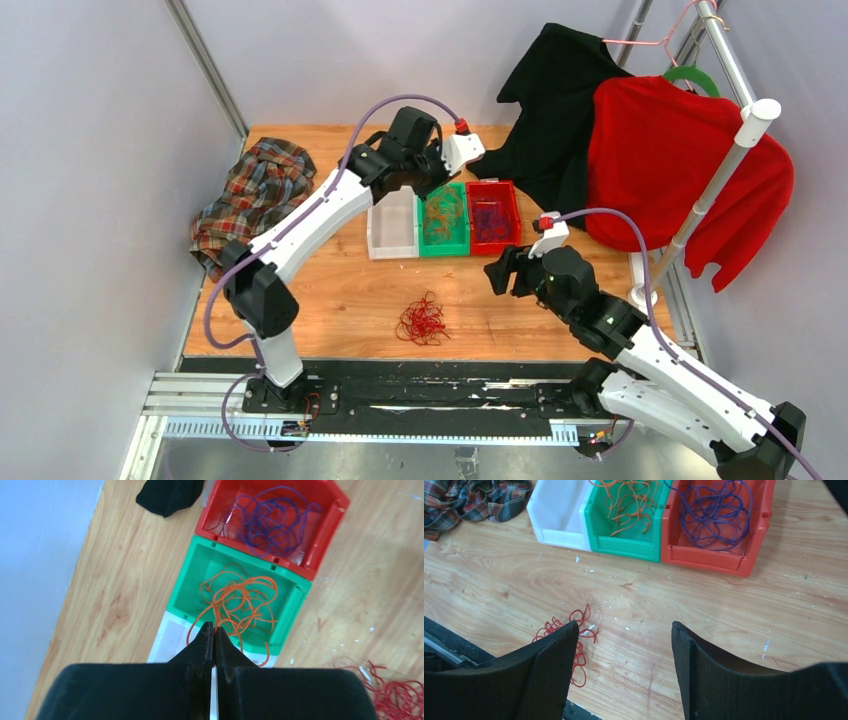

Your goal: Untangle the cables

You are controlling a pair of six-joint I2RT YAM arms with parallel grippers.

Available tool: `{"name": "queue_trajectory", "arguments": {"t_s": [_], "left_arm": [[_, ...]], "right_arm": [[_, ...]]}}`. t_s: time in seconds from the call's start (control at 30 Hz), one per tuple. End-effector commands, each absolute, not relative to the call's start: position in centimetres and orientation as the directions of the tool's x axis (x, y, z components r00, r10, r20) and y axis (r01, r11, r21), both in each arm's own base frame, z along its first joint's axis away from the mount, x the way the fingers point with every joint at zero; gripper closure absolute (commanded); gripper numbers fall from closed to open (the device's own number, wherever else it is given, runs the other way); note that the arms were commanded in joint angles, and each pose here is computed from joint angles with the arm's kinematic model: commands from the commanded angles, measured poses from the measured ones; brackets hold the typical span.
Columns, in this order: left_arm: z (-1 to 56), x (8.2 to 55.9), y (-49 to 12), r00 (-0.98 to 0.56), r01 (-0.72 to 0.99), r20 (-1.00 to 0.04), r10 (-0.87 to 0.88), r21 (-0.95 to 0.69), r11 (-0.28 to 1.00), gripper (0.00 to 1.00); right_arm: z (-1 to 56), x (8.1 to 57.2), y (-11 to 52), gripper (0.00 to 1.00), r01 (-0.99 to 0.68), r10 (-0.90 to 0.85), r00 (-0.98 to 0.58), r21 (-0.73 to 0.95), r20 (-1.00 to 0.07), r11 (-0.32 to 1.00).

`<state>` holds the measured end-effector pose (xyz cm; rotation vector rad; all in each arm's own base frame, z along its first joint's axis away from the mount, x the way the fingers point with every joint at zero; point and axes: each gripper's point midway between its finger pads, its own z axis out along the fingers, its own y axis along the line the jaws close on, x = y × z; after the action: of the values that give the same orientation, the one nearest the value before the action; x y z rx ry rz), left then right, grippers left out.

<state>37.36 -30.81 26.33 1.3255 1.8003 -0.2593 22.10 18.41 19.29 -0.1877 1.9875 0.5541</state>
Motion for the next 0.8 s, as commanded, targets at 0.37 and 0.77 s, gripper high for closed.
{"name": "queue_trajectory", "arguments": {"t_s": [0.37,0.77], "left_arm": [[17.4,43.1,-31.4,-0.109,0.81,-0.686,0.719,0.358,0.465,0.99],[14.3,43.3,-31.6,-0.187,0.819,-0.66,0.728,0.304,0.486,0.43]], "right_arm": [[18.0,21.5,15.2,0.3,-0.261,0.119,-0.447,0.256,-0.887,0.931],[16.6,21.8,15.5,0.29,-0.226,0.19,-0.449,0.317,-0.873,0.921]]}}
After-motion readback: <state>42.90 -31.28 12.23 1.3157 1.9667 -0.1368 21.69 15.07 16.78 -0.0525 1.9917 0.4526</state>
